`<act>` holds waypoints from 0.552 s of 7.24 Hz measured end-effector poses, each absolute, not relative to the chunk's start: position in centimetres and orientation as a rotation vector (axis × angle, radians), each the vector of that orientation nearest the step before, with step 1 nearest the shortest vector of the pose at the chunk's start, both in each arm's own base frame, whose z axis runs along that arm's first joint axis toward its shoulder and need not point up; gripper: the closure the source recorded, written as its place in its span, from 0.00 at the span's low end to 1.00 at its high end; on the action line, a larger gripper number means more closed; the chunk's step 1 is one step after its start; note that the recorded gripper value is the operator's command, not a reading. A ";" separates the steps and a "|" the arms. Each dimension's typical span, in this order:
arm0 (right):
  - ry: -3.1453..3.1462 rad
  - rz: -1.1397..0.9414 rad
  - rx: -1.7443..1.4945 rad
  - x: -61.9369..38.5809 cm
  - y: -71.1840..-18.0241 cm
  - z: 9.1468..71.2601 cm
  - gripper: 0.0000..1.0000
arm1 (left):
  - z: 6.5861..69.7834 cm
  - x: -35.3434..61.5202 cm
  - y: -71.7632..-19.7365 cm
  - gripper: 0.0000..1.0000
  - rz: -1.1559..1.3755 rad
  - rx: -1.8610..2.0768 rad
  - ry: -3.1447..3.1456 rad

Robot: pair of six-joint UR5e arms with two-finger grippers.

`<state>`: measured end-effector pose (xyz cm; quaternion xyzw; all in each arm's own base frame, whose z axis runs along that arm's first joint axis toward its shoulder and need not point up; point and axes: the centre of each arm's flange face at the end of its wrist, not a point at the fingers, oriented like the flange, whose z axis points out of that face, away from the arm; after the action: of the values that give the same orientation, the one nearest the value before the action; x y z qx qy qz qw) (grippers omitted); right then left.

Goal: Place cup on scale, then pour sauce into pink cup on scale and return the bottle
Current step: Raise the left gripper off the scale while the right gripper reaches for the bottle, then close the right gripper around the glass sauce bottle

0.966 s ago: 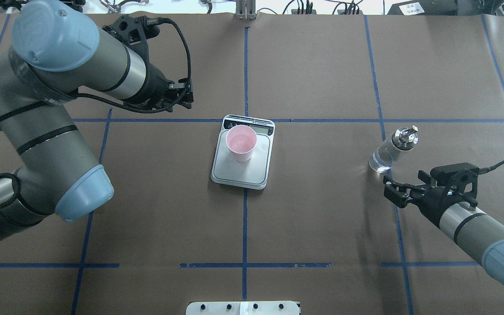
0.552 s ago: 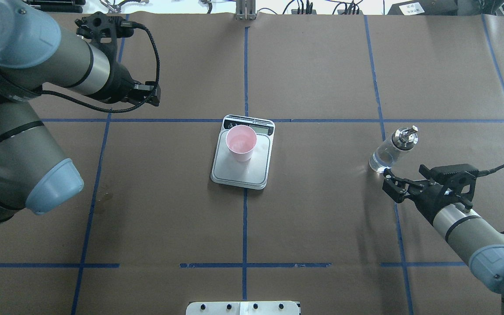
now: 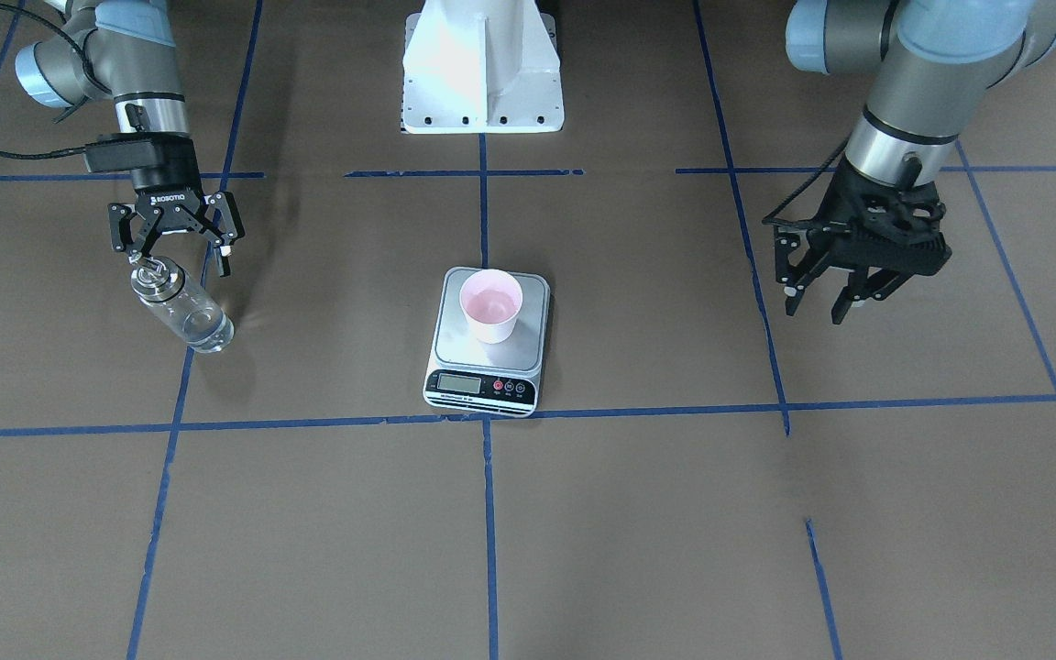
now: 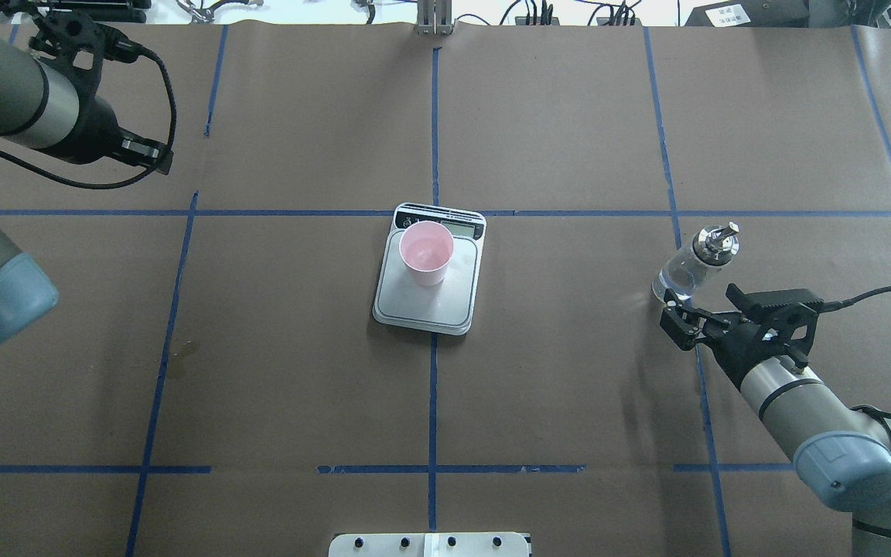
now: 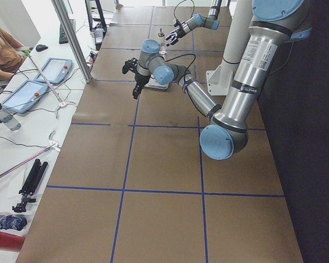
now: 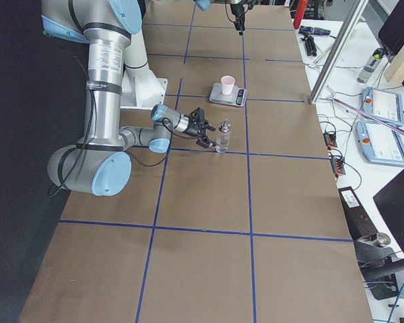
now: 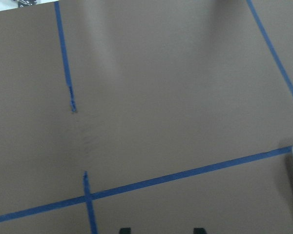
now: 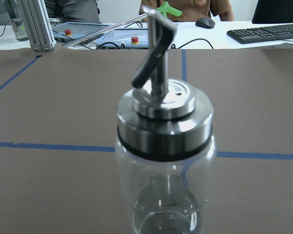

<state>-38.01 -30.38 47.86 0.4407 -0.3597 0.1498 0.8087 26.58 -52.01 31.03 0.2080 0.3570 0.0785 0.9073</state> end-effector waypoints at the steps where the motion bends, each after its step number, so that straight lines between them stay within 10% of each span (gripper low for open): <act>1: -0.758 0.326 0.953 -38.4 -30.6 48.2 0.00 | 32.1 26.0 -52.1 0.46 0.177 0.427 0.718; 4: -0.748 0.334 0.967 -39.4 -31.0 48.4 0.00 | 33.3 25.6 -52.2 0.45 0.184 0.418 0.703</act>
<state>-39.38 -30.97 48.42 0.4518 -0.3496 0.1561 0.8058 25.60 -52.17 33.33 0.2027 0.3411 0.0894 0.9136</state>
